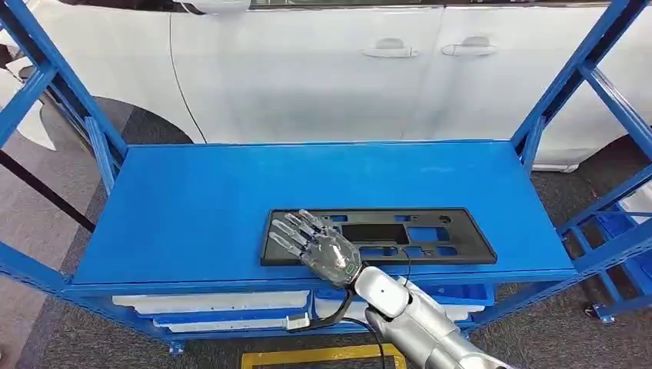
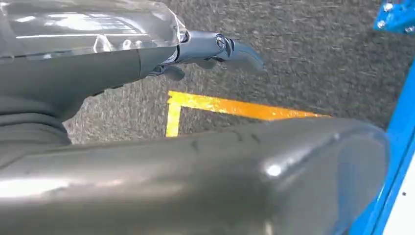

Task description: Take the parts from the cabinet and place them on the table.

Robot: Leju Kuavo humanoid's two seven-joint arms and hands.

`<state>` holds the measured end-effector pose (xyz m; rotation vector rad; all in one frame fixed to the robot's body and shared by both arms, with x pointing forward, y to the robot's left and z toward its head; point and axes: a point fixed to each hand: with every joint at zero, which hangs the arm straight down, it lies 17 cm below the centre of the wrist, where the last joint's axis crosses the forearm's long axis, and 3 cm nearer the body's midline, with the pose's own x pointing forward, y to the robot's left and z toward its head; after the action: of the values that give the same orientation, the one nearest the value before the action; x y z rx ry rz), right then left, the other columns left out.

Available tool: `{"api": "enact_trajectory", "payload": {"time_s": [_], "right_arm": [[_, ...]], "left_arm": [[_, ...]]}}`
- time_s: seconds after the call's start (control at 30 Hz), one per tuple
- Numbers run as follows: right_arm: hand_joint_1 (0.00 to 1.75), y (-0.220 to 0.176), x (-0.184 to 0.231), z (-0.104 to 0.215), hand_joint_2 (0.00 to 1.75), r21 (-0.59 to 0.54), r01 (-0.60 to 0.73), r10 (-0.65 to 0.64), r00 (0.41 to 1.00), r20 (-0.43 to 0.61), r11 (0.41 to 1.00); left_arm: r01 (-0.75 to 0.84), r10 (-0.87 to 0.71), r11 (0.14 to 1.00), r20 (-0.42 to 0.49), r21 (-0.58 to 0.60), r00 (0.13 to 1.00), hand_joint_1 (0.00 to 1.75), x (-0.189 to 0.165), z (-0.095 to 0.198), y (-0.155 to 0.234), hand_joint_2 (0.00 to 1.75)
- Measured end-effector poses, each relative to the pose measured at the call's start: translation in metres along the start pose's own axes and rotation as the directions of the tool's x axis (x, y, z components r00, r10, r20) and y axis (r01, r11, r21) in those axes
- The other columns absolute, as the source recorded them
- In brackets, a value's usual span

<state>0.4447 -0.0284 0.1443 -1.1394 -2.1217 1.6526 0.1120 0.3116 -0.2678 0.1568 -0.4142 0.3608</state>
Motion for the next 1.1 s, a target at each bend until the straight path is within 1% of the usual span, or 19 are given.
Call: {"api": "enact_trajectory", "payload": {"time_s": [0.23, 0.37, 0.5, 0.53, 0.57, 0.7, 0.8, 0.97, 1.1], "right_arm": [[0.0, 0.004, -0.009, -0.002, 1.75, 0.004, -0.04, 0.04, 0.999, -0.017, 0.999], [0.0, 0.011, -0.022, -0.003, 1.75, 0.023, -0.051, 0.052, 0.997, -0.058, 0.998], [0.0, 0.025, -0.046, 0.004, 1.75, 0.065, -0.057, 0.065, 0.99, -0.125, 0.996], [0.21, 0.028, -0.054, 0.006, 1.75, 0.076, -0.059, 0.07, 0.987, -0.148, 0.995], [1.43, 0.03, -0.063, 0.007, 1.75, 0.086, -0.062, 0.076, 0.983, -0.168, 0.994], [1.43, 0.04, -0.092, 0.018, 1.75, 0.126, -0.067, 0.096, 0.965, -0.242, 0.99], [1.43, 0.047, -0.101, 0.025, 1.75, 0.149, -0.063, 0.102, 0.959, -0.266, 0.987], [1.43, 0.059, -0.105, 0.038, 1.75, 0.186, -0.054, 0.105, 0.955, -0.277, 0.981], [1.43, 0.059, -0.109, 0.038, 1.75, 0.19, -0.056, 0.109, 0.953, -0.282, 0.98]], "left_arm": [[-0.001, 0.001, 1.0, 0.001, -0.003, 1.0, 0.0, 0.0, 0.0, -0.002, 0.0], [0.004, -0.004, 1.0, 0.007, -0.008, 1.0, 0.0, 0.002, 0.0, -0.002, 0.0], [0.009, -0.009, 1.0, 0.003, -0.007, 1.0, 0.0, 0.0, 0.0, 0.0, 0.0], [0.01, -0.01, 1.0, 0.004, -0.006, 1.0, 0.0, 0.0, 0.0, 0.001, 0.0], [0.011, -0.011, 1.0, 0.006, -0.006, 1.0, 0.0, 0.001, 0.0, 0.001, 0.0], [0.012, -0.012, 1.0, 0.011, -0.006, 1.0, 0.0, 0.003, -0.001, 0.001, 0.0], [0.012, -0.012, 1.0, 0.009, -0.005, 1.0, 0.0, 0.001, 0.0, 0.002, 0.0], [0.012, -0.012, 1.0, 0.011, -0.004, 1.0, 0.0, 0.002, 0.0, 0.002, 0.0], [0.012, -0.012, 1.0, 0.01, -0.004, 1.0, 0.0, 0.001, 0.0, 0.002, 0.0]]}}
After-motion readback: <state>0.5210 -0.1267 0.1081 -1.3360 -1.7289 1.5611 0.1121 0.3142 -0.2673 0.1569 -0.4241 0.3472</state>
